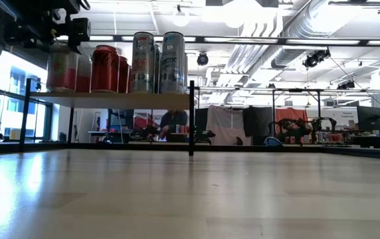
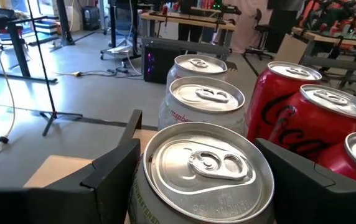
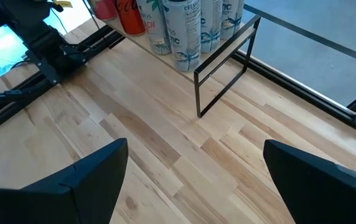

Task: Place canned beverage on shelf
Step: Put the pink soda can on the shelf aligned with the other pink soda cans

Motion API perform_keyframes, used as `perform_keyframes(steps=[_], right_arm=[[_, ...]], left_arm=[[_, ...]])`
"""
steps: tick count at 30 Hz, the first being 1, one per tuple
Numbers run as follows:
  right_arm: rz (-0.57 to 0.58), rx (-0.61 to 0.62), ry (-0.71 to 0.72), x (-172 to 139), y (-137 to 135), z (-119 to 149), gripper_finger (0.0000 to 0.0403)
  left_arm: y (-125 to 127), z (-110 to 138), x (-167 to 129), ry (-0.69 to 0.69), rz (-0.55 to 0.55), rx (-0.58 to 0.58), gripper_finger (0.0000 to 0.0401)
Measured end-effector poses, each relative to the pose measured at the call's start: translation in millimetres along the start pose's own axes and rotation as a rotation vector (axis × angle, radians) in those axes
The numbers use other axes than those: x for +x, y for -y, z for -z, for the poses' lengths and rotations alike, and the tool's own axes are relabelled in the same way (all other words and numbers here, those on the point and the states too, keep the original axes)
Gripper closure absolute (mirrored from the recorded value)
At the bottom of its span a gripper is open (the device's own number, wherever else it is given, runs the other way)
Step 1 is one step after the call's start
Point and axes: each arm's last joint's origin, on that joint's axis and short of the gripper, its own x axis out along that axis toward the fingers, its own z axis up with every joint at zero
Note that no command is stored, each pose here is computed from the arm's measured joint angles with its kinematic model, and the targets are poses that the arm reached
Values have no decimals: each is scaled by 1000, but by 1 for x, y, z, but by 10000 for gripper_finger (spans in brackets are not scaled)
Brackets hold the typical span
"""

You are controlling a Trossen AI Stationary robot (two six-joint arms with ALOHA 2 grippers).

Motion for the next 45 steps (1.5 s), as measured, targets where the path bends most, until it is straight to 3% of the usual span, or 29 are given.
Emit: perform_keyframes(steps=[6,18,30,45], right_arm=[[1,0,0,0,0,0,43],[21,-38,-46,15,-15,7,43],[22,-61,-64,19,-19,10,43],[18,-49,-59,19,-20,9,43]], left_arm=[[-1,-1,0,19,-2,20,118],[-3,-2,7,20,-58,-10,66],[-3,-4,6,9,-53,-42,64],[2,-31,2,65,-44,-48,64]])
